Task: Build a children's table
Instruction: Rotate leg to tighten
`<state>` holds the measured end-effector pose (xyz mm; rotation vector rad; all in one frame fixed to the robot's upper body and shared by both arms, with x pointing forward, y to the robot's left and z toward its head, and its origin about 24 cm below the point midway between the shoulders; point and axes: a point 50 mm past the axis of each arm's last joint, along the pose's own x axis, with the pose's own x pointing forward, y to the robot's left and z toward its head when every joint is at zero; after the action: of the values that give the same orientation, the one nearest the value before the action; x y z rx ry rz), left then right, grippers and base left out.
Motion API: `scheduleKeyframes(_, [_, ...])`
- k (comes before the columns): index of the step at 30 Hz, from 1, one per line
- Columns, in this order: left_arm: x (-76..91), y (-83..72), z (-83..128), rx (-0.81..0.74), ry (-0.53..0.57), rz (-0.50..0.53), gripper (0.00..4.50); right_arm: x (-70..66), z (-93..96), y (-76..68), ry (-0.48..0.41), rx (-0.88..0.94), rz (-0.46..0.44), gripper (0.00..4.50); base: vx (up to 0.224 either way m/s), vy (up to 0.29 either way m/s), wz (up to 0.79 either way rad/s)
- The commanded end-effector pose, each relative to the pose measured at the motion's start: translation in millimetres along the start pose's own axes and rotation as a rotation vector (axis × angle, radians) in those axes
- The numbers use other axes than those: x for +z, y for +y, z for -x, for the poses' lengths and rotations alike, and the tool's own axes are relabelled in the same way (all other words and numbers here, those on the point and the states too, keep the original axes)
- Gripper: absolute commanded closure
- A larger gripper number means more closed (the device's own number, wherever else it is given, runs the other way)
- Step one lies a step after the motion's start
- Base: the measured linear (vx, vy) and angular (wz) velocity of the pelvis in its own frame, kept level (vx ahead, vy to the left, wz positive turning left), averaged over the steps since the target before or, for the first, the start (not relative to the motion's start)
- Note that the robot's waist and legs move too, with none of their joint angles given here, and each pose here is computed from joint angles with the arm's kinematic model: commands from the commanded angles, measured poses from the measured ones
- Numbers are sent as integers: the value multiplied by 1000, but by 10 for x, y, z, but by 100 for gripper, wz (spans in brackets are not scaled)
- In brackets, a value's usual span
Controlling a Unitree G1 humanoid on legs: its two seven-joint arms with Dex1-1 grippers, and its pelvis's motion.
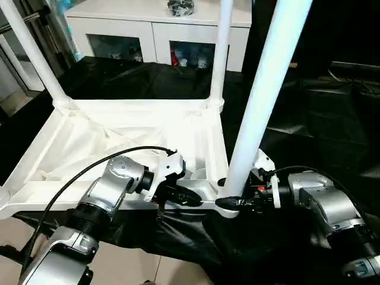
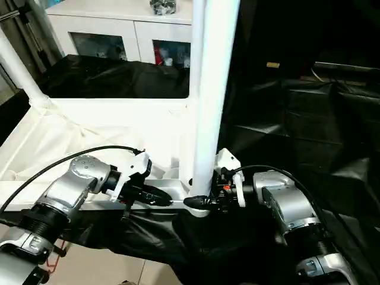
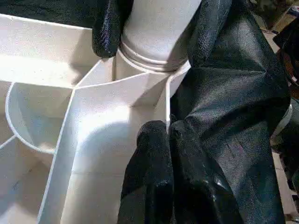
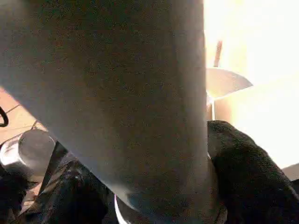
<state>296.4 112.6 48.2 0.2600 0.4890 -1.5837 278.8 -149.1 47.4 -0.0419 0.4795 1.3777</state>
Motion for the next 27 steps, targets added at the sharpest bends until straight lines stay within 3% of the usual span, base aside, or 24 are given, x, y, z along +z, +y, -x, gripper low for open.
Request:
scheduleKeyframes(1, [97,-7,-88,-8,-29,-35,450,-37,-197,111,11,90,-12,178,0,0,0])
scheduleKeyframes(7, [164,94,-170,112,-65,-29,450,-76,-329,-5,-20,-97,-20,187,0,0,0])
scheduleKeyframes(8, [200,149,-216,172,-73,-21,450,-104,-387,-76,-19,-197,-33,187,0,0,0])
scheduleKeyframes(10, [200,149,-216,172,-73,-21,450,-104,-387,-76,-19,-197,-33,191,0,0,0])
scheduleKeyframes(12, [328,263,-366,308,-114,6,450,-167,-544,-202,-16,-406,-97,195,0,0,0])
scheduleKeyframes(15, [422,309,-482,367,-145,32,450,-176,-652,-258,-27,-520,-158,197,0,0,0])
scheduleKeyframes(19, [503,343,-628,433,-156,51,450,-70,-822,-359,-105,-699,-303,198,0,0,0])
scheduleKeyframes(22, [506,347,-647,444,-145,42,450,-24,-868,-369,-118,-717,-307,198,0,0,0])
scheduleKeyframes(24, [495,346,-655,436,-125,11,450,42,-909,-373,-147,-709,-295,128,0,0,0])
scheduleKeyframes(27, [477,354,-632,424,-108,-25,450,84,-874,-386,-174,-688,-280,115,0,0,0])
